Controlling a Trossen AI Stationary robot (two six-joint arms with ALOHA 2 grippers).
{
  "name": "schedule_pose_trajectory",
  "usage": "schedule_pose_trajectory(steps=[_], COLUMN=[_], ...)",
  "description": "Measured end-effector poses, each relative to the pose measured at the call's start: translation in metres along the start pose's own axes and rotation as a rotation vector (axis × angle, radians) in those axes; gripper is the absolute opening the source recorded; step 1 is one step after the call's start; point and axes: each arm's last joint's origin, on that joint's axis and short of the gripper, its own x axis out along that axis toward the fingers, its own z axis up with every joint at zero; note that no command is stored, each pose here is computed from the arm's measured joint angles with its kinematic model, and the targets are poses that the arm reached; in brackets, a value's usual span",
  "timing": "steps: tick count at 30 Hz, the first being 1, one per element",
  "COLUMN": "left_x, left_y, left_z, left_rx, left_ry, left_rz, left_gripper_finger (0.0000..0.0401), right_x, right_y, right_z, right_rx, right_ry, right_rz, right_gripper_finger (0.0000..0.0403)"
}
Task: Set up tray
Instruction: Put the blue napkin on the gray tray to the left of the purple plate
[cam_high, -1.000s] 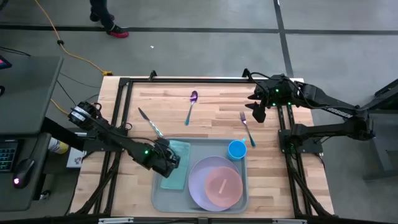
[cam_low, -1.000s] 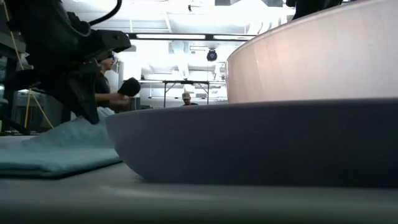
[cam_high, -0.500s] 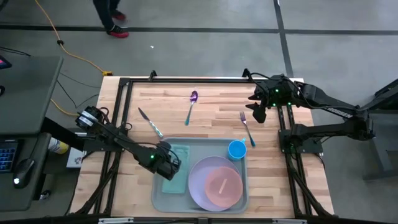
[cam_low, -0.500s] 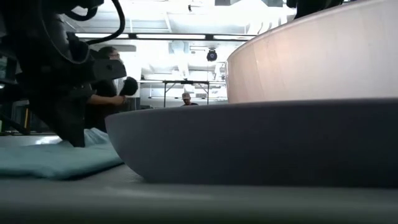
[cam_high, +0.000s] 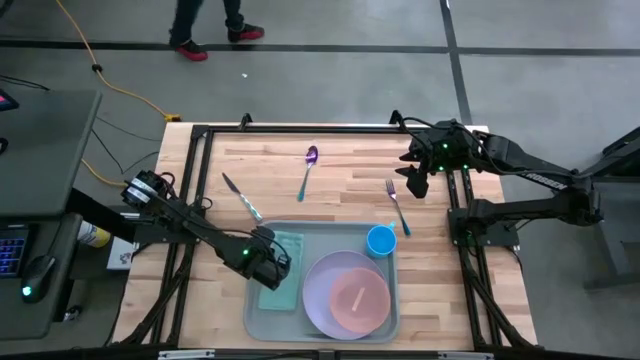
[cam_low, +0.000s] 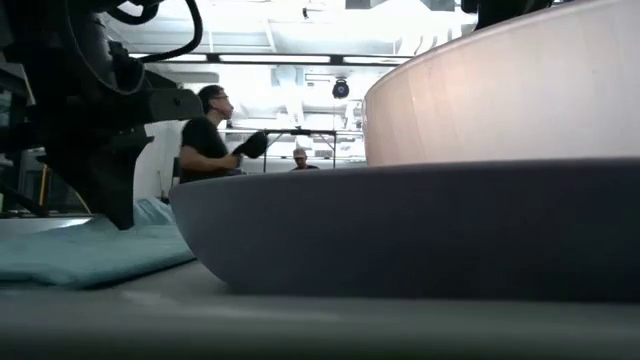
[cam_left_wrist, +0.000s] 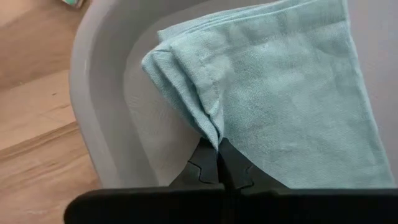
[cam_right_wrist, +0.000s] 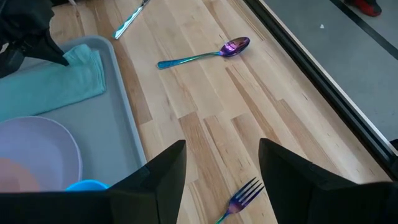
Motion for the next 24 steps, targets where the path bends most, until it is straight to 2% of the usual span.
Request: schedule_pose_trajectory(steps=[4, 13, 24], left_x=[-0.0014, -0.0028, -0.0029], left_y=[-0.0010, -0.0027, 0.0005], left_z=[0.0007, 0.0011, 0.0015], left_rx=[0.000, 0.007, 0.033], left_ry=[-0.008, -0.008, -0.012], left_rz=[0.000, -0.008, 0.024], left_gripper_finger=[0.0019, 0.0084, 0.0139], right_x=[0.0000, 0.0000, 0.0000], right_y=[0.0000, 0.0001, -0.0002], right_z=[0.0000, 0.0000, -0.0022], right_rx=[-0.004, -0.008, -0.022], right_ry=[0.000, 0.000, 0.023], right_rz=[0.000, 0.000, -0.002], right_gripper_finger=[0.0179, 0.0179, 0.0179])
